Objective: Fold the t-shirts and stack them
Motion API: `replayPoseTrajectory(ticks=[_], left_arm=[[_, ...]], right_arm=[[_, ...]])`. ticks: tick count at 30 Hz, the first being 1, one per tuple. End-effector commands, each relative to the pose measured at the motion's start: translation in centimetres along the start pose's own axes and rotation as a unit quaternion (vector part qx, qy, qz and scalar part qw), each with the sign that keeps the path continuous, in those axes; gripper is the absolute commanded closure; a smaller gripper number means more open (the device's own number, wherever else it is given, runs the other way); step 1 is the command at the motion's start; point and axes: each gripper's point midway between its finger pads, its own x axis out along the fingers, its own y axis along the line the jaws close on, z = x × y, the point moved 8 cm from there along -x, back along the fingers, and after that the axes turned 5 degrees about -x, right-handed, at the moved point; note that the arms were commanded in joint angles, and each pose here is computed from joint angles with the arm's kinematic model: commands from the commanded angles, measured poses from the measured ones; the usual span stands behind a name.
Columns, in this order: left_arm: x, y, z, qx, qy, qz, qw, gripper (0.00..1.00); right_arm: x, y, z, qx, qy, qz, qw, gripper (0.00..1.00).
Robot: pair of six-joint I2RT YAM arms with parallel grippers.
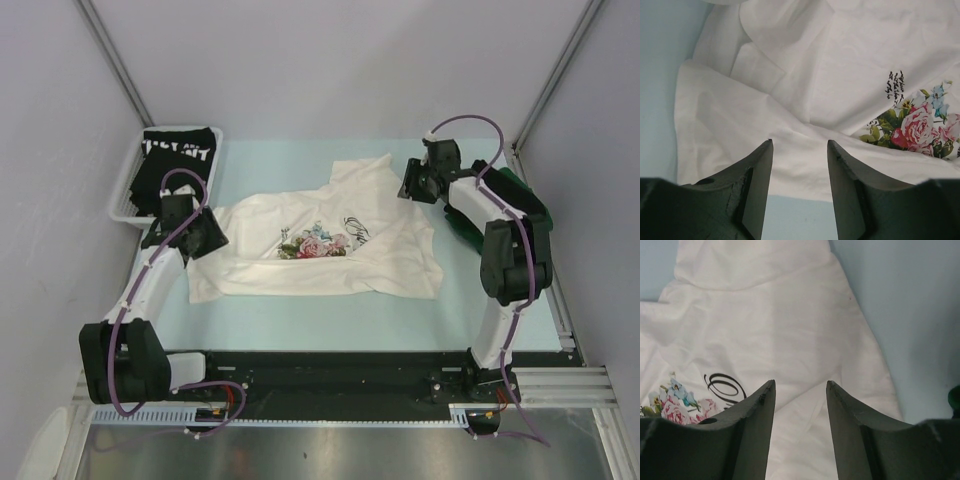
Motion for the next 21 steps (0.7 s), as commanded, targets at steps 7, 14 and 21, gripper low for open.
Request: replayPoseTrajectory(ticks=[7, 14, 21], left_arm=[[0.4, -0.6, 0.1, -0.003, -0.003, -0.033, 0.999, 0.48], [0.2, -0.4, -0.3, 0.001, 0.000, -0.032, 0.999, 0.47], [0.0, -0.2, -0.5, 0.000, 0.000, -0.031, 1.000, 0.47]], right_arm=[[-4.0, -0.5, -1.3, -0.016, 0.015, -0.014, 1.000, 0.50], [-2.0, -0.5, -3.0, 0.001, 0.049, -0.006, 0.999, 0.50], [-0.6, 0.0, -3.8, 0.005, 0.060, -0.002, 0.998, 0.51]])
